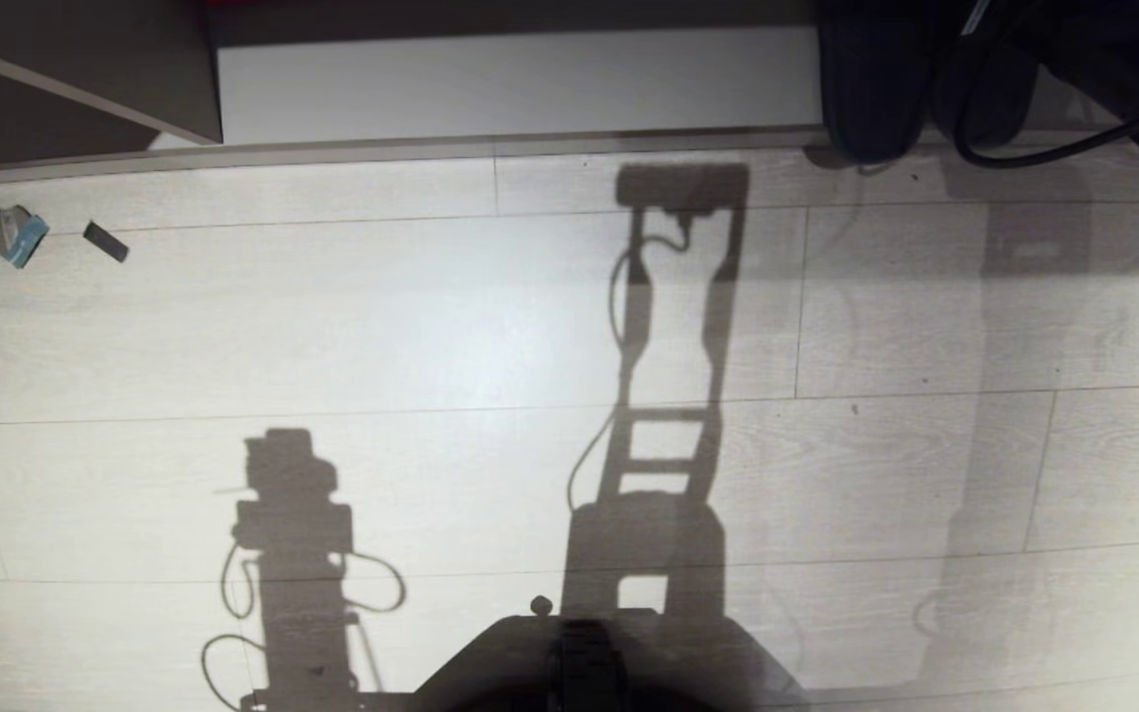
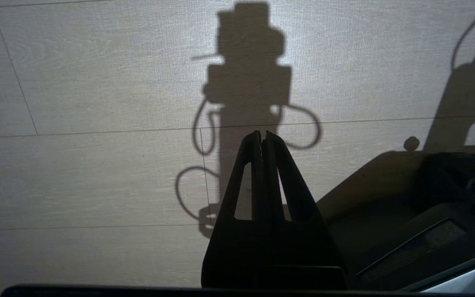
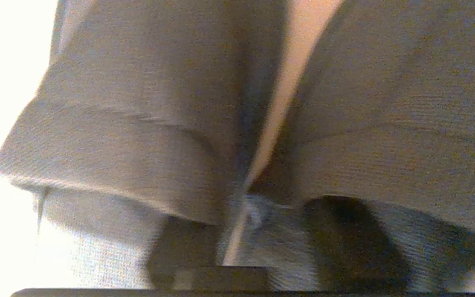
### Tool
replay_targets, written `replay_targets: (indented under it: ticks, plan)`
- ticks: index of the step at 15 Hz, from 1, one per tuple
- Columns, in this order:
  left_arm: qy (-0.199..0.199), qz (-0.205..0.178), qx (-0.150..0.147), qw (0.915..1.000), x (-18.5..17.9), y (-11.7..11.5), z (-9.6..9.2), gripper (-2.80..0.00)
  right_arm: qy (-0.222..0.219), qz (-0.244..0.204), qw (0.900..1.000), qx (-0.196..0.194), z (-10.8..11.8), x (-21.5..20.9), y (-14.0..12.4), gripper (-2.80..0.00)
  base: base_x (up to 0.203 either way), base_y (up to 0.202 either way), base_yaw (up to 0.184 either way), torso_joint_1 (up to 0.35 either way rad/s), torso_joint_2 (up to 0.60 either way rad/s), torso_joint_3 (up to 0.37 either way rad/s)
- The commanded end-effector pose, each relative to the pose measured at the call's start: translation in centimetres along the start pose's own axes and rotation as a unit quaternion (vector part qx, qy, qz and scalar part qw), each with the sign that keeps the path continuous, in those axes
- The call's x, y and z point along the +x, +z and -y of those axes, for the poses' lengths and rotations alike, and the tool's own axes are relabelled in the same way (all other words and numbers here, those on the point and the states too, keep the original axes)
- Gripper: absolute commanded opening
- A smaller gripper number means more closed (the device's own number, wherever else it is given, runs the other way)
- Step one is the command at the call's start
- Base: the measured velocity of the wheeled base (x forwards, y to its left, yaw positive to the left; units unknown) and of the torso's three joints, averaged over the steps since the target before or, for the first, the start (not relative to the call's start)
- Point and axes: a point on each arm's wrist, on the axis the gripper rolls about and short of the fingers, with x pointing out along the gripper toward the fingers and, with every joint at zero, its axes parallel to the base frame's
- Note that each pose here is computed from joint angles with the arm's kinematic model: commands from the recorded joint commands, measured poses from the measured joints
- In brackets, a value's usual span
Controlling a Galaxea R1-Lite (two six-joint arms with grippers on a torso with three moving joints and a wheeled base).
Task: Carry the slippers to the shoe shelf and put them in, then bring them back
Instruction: Place the slippers into the shoe cabinet
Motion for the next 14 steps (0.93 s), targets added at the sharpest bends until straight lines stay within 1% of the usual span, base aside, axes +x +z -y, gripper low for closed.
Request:
replay_targets:
  ticks: [1,6,7,12,14]
  plan:
    - [0.0,0.0,-0.001,1.0,0.0,0.0,0.0,-2.8,0.0,-0.005,1.0,0.0,0.0,0.2,-0.5,0.0,0.0,0.0,0.0,0.0,0.0,0.0]
    - [0.0,0.0,-0.001,1.0,0.0,0.0,0.0,-2.8,0.007,-0.008,1.0,0.001,-0.1,0.2,-0.5,0.0,0.0,0.0,0.0,0.0,0.0,0.0]
    - [0.0,0.0,-0.001,1.0,0.0,0.0,0.0,-2.8,0.007,-0.017,1.0,0.002,-0.1,0.1,-0.6,0.0,0.0,0.0,0.0,0.0,0.0,0.0]
    - [0.0,0.0,-0.002,1.0,0.0,0.0,0.0,-2.8,0.01,-0.018,1.0,0.002,-0.4,-0.9,1.2,0.0,0.0,0.0,0.0,0.0,0.0,0.0]
    - [0.0,0.0,-0.001,1.0,0.0,0.0,0.0,-2.8,0.011,-0.028,1.0,0.002,-0.5,-1.7,1.8,0.0,0.0,0.0,0.0,0.0,0.0,0.0]
